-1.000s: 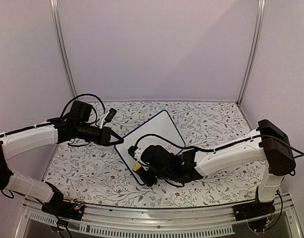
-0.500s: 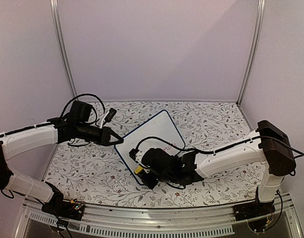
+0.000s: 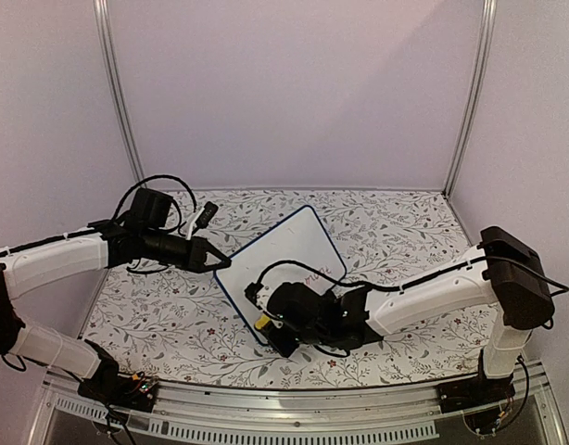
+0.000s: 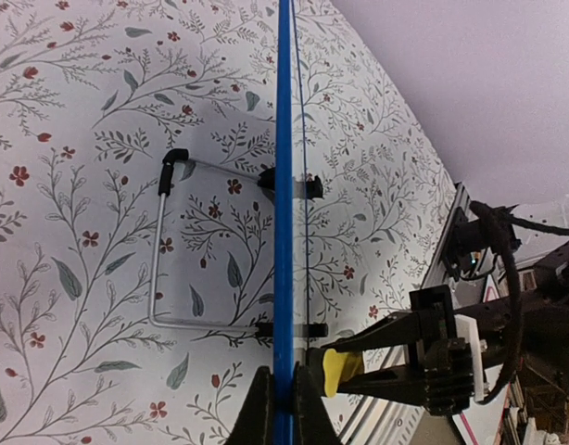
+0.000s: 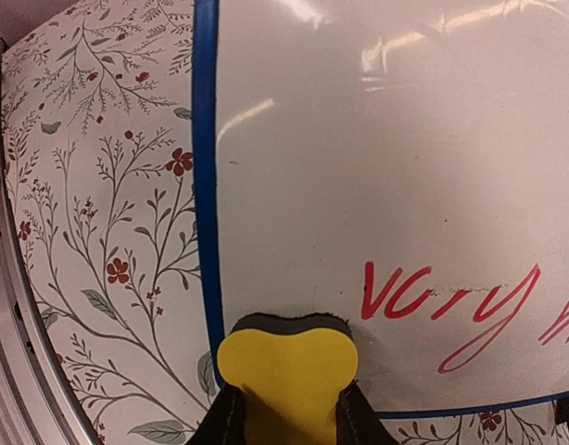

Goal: Erase the whiteboard

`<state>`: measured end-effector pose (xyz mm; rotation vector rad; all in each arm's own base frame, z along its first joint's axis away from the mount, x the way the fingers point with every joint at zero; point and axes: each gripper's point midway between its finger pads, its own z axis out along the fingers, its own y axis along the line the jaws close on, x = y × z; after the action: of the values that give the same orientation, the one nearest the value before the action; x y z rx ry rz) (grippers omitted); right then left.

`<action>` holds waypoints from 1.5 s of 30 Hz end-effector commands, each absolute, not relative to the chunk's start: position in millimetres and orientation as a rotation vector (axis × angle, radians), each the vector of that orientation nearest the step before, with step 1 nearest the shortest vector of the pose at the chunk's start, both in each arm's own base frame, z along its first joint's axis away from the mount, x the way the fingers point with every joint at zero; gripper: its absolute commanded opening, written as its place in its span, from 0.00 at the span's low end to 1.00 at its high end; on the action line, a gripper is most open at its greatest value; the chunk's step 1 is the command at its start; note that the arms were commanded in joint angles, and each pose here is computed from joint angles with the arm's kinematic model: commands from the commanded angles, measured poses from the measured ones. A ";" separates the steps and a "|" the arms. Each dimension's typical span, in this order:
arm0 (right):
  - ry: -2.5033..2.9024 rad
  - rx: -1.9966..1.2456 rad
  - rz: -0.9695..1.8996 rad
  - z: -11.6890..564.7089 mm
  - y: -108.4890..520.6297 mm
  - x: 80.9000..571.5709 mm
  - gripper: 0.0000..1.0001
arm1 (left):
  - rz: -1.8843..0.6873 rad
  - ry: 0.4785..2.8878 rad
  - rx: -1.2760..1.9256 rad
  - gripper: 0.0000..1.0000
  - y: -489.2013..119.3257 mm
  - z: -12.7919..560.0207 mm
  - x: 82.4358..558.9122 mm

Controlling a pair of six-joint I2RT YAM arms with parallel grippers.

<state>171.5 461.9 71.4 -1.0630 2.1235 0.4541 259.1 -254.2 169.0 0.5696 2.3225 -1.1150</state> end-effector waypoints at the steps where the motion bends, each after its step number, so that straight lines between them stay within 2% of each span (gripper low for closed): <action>1: 2.209 -1.099 0.352 40.2 435.9 167.3 0.20 | -1.136 2.277 0.592 0.00 -256.2 175.5 259.6; 16: 2.188 -1.082 0.339 55.6 433.6 170.6 0.20 | -1.140 2.276 0.593 0.00 -256.4 175.7 259.3; 30: 1.996 -0.988 0.353 140.1 447.7 193.1 0.21 | -1.138 2.276 0.593 0.00 -256.5 175.5 259.7; 45: 2.025 -1.016 0.388 110.8 469.4 217.2 0.21 | -1.136 2.273 0.594 0.00 -256.1 176.7 259.6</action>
<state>212.5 464.4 110.6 -1.0209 2.0271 0.3470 258.8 -254.8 170.0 0.5709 2.3188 -1.1232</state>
